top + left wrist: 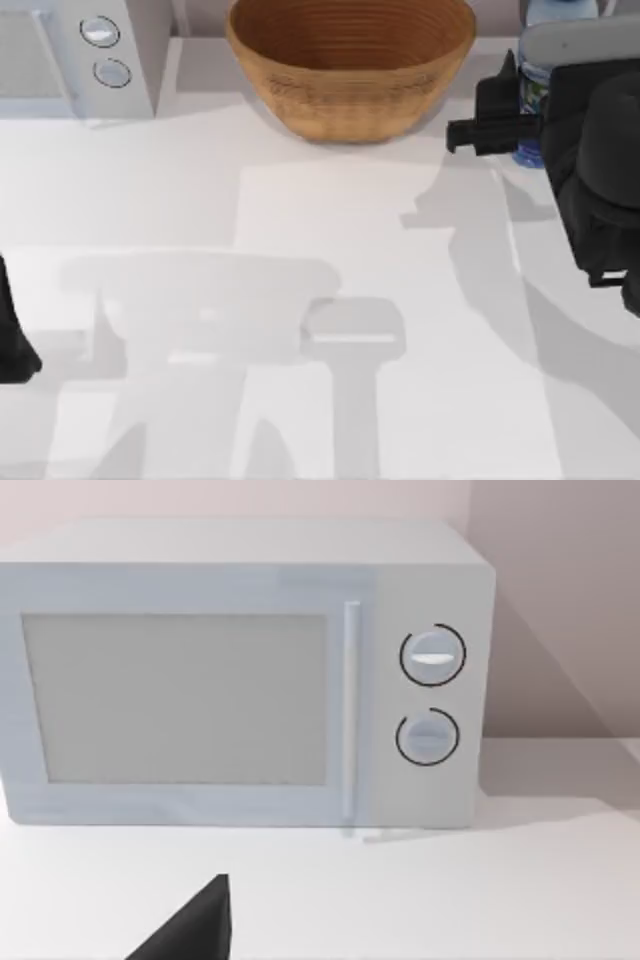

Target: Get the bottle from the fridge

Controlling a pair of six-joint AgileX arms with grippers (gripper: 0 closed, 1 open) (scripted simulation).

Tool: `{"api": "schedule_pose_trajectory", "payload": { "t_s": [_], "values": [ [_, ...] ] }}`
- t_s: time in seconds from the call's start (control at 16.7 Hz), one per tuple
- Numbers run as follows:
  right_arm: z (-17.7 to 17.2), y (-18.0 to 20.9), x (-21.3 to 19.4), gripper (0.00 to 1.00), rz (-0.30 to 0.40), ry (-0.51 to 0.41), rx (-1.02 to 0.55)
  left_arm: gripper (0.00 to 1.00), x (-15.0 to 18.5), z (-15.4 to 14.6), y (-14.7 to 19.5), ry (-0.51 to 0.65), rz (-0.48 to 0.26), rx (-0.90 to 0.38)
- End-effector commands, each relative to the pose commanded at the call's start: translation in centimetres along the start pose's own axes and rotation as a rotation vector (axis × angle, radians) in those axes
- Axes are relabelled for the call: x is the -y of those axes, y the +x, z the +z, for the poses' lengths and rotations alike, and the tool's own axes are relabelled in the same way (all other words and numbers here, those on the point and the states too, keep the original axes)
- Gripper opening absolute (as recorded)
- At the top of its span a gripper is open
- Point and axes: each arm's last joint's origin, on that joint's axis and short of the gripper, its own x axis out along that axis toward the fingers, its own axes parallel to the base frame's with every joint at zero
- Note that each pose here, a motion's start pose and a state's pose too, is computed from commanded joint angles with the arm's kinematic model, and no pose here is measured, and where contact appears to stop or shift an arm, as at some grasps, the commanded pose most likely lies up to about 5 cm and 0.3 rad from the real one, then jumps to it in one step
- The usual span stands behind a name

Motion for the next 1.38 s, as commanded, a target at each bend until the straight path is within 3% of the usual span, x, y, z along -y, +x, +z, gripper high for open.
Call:
{"api": "schedule_pose_trajectory", "payload": {
  "t_s": [0.24, 0.6, 0.78, 1.14, 1.38],
  "values": [
    [-3.9, 2.1, -10.2, 0.0, 0.001, -0.025, 0.001, 1.0, 0.0, 0.0, 0.0, 0.0, 0.0, 0.0],
    [-9.0, -0.3, -21.2, 0.0, -0.001, 0.06, 0.083, 1.0, 0.0, 0.0, 0.0, 0.0, 0.0, 0.0],
    [-9.9, -1.4, -23.1, 0.0, -0.001, 0.098, 0.105, 1.0, 0.0, 0.0, 0.0, 0.0, 0.0, 0.0],
    [-10.0, -1.2, -23.0, 0.0, -0.001, 0.097, 0.103, 1.0, 0.0, 0.0, 0.0, 0.0, 0.0, 0.0],
    [-11.2, 1.2, -23.4, 0.0, -0.001, 0.094, 0.102, 1.0, 0.0, 0.0, 0.0, 0.0, 0.0, 0.0]
  ]
}}
